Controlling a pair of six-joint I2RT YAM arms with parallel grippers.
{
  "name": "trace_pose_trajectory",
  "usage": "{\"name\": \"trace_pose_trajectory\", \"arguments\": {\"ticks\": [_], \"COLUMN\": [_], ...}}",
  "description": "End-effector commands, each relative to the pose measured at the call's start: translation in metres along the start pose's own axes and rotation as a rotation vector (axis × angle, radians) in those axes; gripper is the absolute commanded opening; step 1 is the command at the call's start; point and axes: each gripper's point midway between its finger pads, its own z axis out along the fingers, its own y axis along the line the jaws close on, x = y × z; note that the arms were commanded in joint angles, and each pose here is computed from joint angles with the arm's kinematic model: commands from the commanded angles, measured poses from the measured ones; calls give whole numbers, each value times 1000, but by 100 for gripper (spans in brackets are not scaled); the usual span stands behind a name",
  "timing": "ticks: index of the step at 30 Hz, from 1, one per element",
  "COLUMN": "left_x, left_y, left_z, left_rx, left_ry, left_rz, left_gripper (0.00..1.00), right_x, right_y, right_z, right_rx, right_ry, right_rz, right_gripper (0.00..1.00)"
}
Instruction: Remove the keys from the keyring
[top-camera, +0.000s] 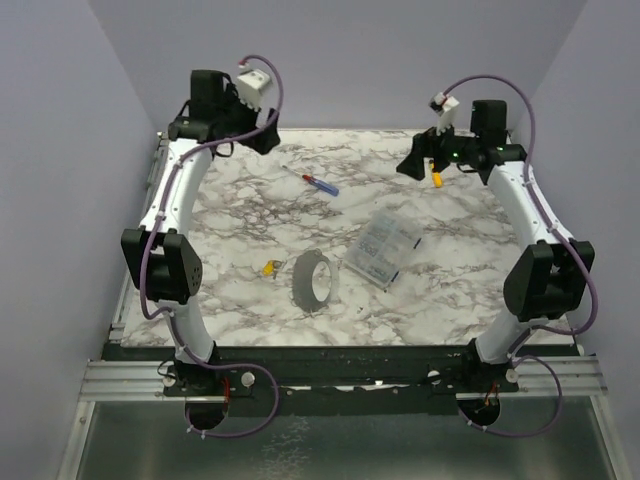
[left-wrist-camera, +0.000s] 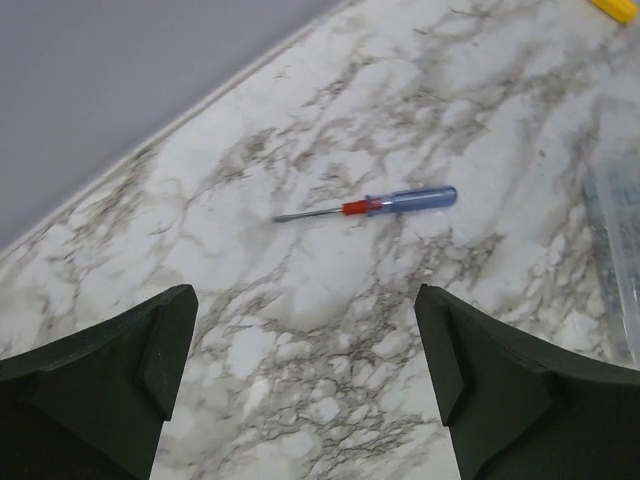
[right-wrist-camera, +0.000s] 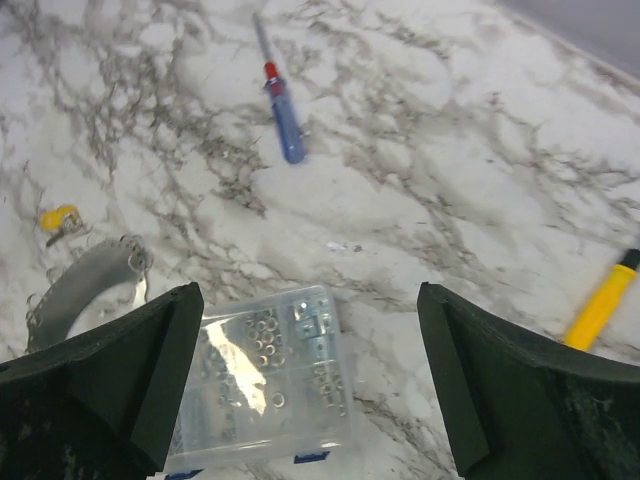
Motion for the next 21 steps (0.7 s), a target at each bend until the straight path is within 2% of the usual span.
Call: {"name": "trace_pose_trajectory", "arguments": {"ticks": [1, 5, 8, 13, 21], "left_x": [35, 77, 112, 167, 226], "left_y": [72, 124, 136, 124, 89], "left_z": [-23, -47, -59, -71, -83], "left_rx": [-198, -371, -456, -526, -556], "left_ry": [84, 167, 270, 398, 479], "left_rz": [-306, -485, -521, -520, -566], "left_gripper": [99, 99, 99, 99, 99], "right_x": [-38, -15, 22, 85, 140], "right_y": [-37, -78, -105, -127, -111], "right_z": [-46, -79, -95, -106, -96], "right_rx": [101, 208, 282, 367, 342], "right_ry": [-160, -154, -111, -14, 80], "right_rz": [56, 149, 225, 312, 364], "right_gripper": [100, 100, 100, 100, 100]}}
